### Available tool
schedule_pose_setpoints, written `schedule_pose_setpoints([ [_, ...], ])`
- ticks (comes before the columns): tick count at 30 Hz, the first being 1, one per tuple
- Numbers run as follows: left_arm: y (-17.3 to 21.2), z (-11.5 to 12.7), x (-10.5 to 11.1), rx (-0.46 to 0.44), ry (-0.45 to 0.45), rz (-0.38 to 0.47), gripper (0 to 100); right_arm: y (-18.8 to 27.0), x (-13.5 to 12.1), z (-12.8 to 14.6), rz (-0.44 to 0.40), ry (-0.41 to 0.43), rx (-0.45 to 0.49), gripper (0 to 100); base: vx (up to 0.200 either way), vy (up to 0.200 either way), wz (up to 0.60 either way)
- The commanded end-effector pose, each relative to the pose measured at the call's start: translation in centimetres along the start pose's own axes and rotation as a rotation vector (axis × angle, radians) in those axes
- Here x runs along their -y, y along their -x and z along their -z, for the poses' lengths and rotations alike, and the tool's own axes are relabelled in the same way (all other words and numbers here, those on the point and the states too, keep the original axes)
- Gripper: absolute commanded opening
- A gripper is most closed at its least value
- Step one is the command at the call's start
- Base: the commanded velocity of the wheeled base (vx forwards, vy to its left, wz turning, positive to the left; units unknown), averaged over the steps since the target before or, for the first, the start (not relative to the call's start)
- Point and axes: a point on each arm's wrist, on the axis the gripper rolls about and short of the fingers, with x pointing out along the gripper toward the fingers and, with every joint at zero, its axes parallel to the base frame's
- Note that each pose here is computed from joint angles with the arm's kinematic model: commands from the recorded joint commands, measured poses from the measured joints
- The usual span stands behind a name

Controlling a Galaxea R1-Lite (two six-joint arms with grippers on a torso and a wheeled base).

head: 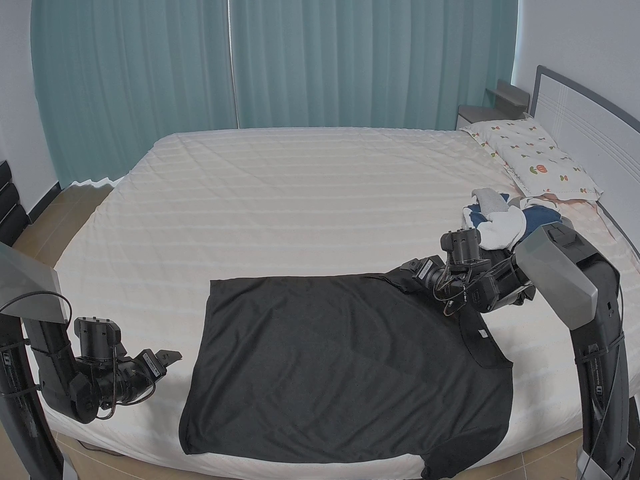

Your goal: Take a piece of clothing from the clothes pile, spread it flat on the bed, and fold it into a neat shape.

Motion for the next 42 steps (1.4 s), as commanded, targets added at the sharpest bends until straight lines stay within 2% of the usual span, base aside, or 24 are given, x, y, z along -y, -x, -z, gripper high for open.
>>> schedule_pose_setpoints([
  [1, -0.4, 0.3, -0.2, -0.014, 0.004, -0.009, 100, -2.9, 1.4, 0.7, 0.040, -0.021, -0.025, 100, 0.000, 0.000, 0.00],
  [11, -0.6, 0.3, -0.3, -0.017, 0.007, -0.012, 100, -4.2, 0.6, -0.2, 0.005, -0.026, 0.025, 100, 0.000, 0.000, 0.00],
  [16, -0.7, 0.4, -0.4, -0.022, 0.008, -0.018, 100, -6.1, -0.1, -1.1, -0.059, -0.028, 0.091, 100, 0.000, 0.000, 0.00],
  [20, -0.8, 0.5, -0.5, -0.023, 0.009, -0.025, 100, -6.8, -1.1, -2.0, -0.167, -0.026, 0.188, 100, 0.000, 0.000, 0.00],
  [21, -0.8, 0.5, -0.5, -0.023, 0.009, -0.025, 100, -6.8, -1.1, -2.0, -0.167, -0.026, 0.188, 100, 0.000, 0.000, 0.00],
  [22, -0.8, 0.5, -0.5, -0.023, 0.009, -0.025, 100, -6.3, -2.1, -3.2, -0.302, -0.022, 0.296, 100, 0.000, 0.000, 0.00],
  [23, -0.8, 0.5, -0.5, -0.023, 0.009, -0.025, 100, -6.1, -2.4, -3.5, -0.340, -0.019, 0.327, 100, 0.000, 0.000, 0.00],
  [25, -0.8, 0.5, -0.5, -0.023, 0.013, -0.025, 100, -6.1, -2.4, -3.7, -0.367, -0.013, 0.329, 100, 0.000, 0.000, 0.00],
  [27, -0.8, 0.5, -0.5, -0.024, 0.018, -0.026, 100, -6.2, -2.2, -3.6, -0.362, -0.011, 0.319, 100, 0.000, 0.000, 0.00],
  [32, -0.8, 0.5, -0.5, -0.023, 0.021, -0.027, 100, -7.0, -0.1, -3.7, -0.306, 0.079, 0.332, 100, 0.000, 0.000, 0.00],
  [39, -0.9, 0.6, -0.6, -0.027, 0.022, -0.031, 100, -7.1, 0.6, -4.1, -0.290, 0.071, 0.340, 100, 0.000, 0.000, 0.00],
  [42, -1.0, 0.6, -0.7, -0.030, 0.023, -0.033, 100, -6.8, -1.3, -3.1, -0.338, 0.032, 0.322, 100, 0.000, 0.000, 0.00],
])
